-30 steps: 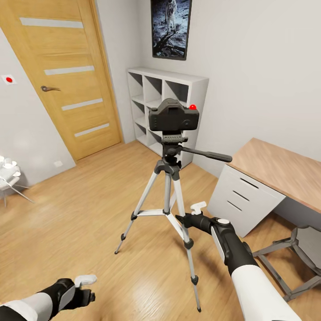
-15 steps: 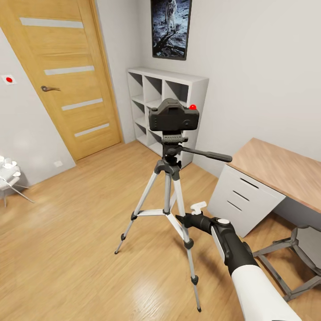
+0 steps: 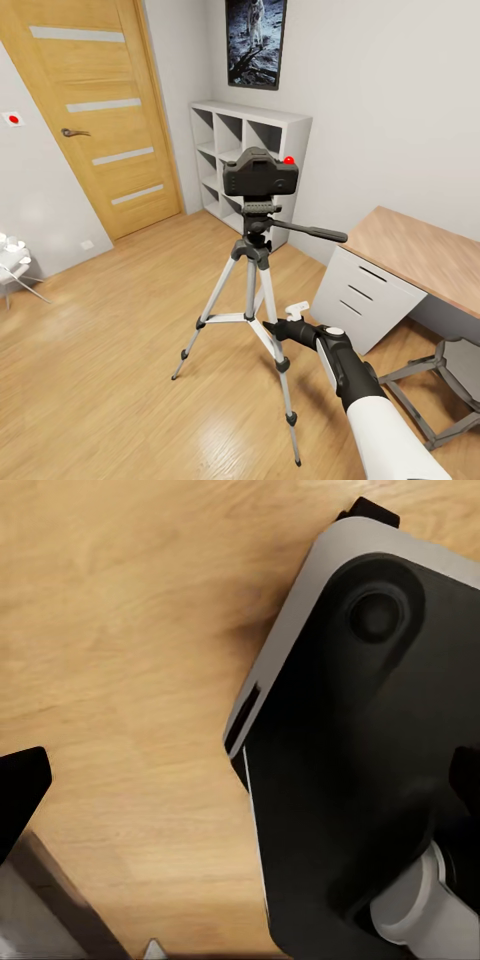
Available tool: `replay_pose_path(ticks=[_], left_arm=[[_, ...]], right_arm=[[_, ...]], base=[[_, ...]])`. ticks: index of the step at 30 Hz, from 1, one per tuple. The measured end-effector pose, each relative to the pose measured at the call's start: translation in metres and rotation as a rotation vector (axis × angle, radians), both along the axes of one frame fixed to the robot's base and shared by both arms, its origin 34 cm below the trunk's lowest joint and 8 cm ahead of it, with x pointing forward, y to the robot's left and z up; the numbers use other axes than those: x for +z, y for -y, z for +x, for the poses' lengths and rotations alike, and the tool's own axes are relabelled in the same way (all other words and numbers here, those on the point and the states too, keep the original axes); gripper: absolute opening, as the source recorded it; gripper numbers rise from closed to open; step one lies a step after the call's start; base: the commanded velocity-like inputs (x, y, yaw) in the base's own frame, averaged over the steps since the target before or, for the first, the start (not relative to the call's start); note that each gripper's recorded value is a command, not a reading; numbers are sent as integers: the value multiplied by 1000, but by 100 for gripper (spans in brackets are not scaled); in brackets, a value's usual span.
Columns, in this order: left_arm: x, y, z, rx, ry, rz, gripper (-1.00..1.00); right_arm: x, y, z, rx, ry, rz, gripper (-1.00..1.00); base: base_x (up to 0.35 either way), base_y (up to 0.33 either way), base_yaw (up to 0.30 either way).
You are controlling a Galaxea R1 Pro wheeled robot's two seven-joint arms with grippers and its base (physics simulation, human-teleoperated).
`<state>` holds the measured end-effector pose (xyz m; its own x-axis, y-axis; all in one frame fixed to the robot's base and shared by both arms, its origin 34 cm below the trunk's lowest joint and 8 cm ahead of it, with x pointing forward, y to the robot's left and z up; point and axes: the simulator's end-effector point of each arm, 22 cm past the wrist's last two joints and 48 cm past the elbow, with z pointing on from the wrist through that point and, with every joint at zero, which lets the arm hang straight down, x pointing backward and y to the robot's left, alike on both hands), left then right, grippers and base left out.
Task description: Attach the digital camera to the camera tripod in the bedroom.
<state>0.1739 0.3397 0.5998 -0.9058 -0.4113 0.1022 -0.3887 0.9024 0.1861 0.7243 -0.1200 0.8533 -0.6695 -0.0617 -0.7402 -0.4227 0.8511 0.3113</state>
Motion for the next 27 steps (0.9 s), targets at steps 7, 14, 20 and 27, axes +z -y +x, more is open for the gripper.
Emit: replay_pose_path(ticks=[7, 14, 20, 27], left_arm=[[0, 2, -6, -1, -8, 11, 100], [0, 7, -7, 0, -11, 7, 100], [0, 9, -8, 3, -12, 6, 100], [0, 9, -8, 3, -12, 6, 100]], right_arm=[[0, 0, 0, 0, 0, 0, -100], [-24, 6, -14, 36, -42, -80, 100], [-23, 6, -14, 36, -42, -80, 100], [-23, 6, -14, 37, -43, -79, 100]], base=[[0, 0, 0], [0, 0, 0], [0, 0, 0], [0, 0, 0]])
